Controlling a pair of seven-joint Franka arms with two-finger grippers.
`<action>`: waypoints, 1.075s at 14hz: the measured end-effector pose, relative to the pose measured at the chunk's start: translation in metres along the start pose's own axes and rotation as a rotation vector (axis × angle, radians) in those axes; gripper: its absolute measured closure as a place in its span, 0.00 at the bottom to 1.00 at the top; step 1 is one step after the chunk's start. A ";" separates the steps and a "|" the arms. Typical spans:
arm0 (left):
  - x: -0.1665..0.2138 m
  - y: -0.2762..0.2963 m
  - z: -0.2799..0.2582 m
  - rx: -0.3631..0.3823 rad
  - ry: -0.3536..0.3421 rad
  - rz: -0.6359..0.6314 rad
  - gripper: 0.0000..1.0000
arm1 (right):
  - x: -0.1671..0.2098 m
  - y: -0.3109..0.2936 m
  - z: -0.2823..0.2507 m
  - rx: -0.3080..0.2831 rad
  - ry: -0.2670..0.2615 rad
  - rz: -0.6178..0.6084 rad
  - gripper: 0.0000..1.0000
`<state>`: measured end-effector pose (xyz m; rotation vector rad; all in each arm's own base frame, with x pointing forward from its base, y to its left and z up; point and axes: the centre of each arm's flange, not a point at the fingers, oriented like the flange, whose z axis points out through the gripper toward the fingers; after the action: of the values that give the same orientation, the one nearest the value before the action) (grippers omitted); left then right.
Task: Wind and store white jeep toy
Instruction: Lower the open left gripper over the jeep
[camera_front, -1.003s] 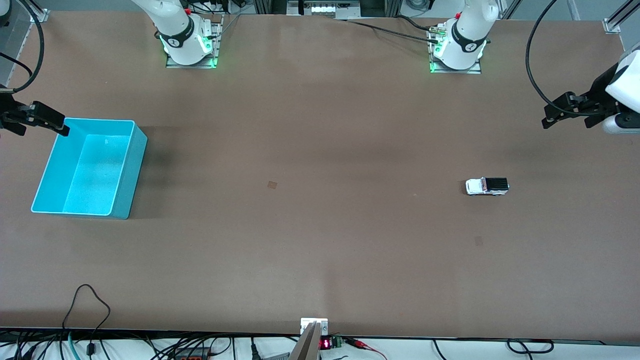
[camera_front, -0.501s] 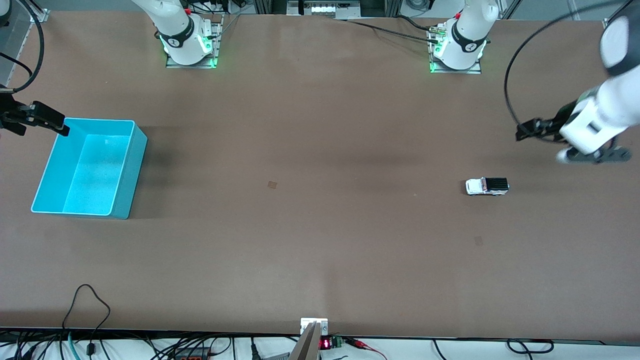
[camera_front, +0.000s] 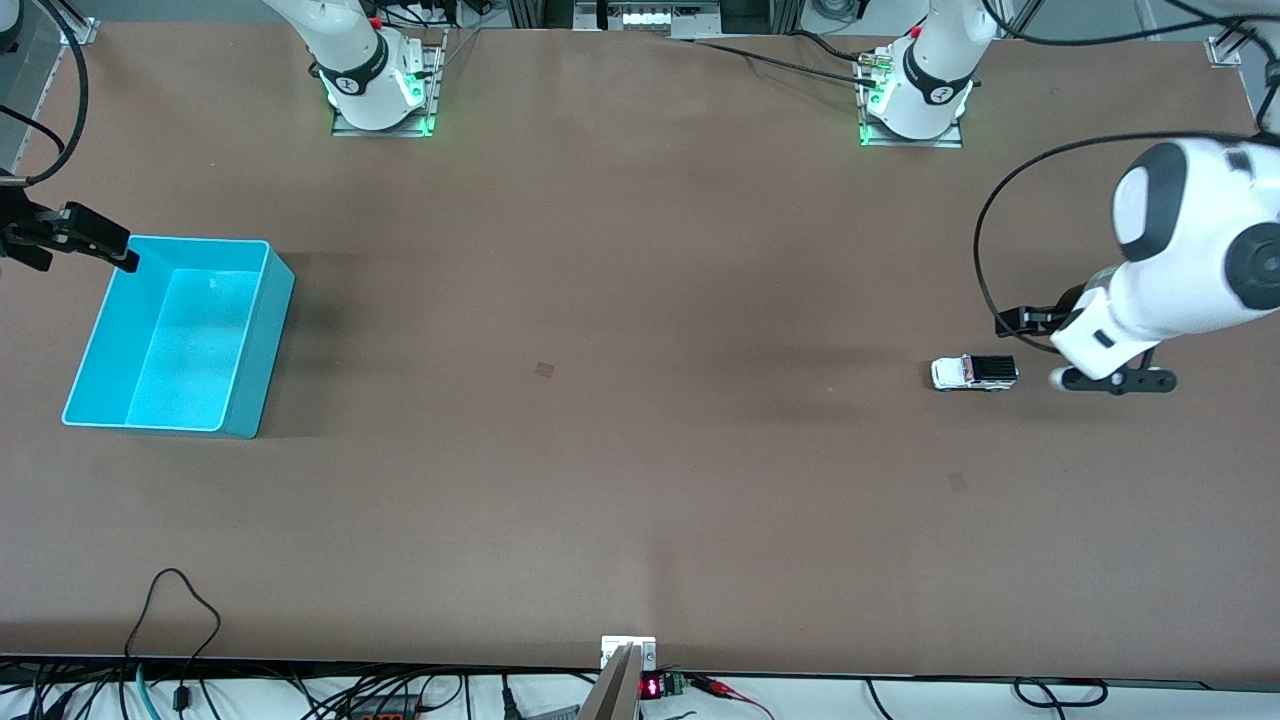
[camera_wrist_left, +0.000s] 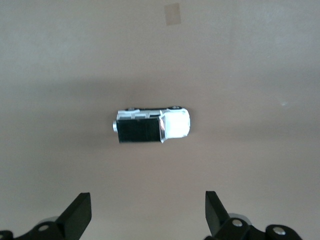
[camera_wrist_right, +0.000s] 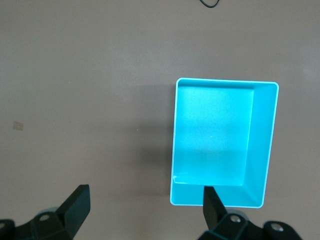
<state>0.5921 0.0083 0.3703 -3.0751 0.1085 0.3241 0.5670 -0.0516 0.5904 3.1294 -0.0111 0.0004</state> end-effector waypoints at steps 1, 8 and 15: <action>0.005 0.000 0.010 0.005 0.002 0.064 0.00 | 0.000 0.000 0.000 0.000 0.000 0.000 0.00; 0.020 -0.018 0.072 0.017 0.062 0.594 0.00 | 0.000 0.000 0.000 0.000 0.000 0.000 0.00; 0.014 -0.034 0.109 0.014 0.054 1.136 0.00 | 0.000 0.000 0.000 0.000 0.000 0.000 0.00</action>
<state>0.5860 0.0474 0.2621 -2.6297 1.8116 0.2417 0.5670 -0.0516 0.5905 3.1295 -0.0110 0.0007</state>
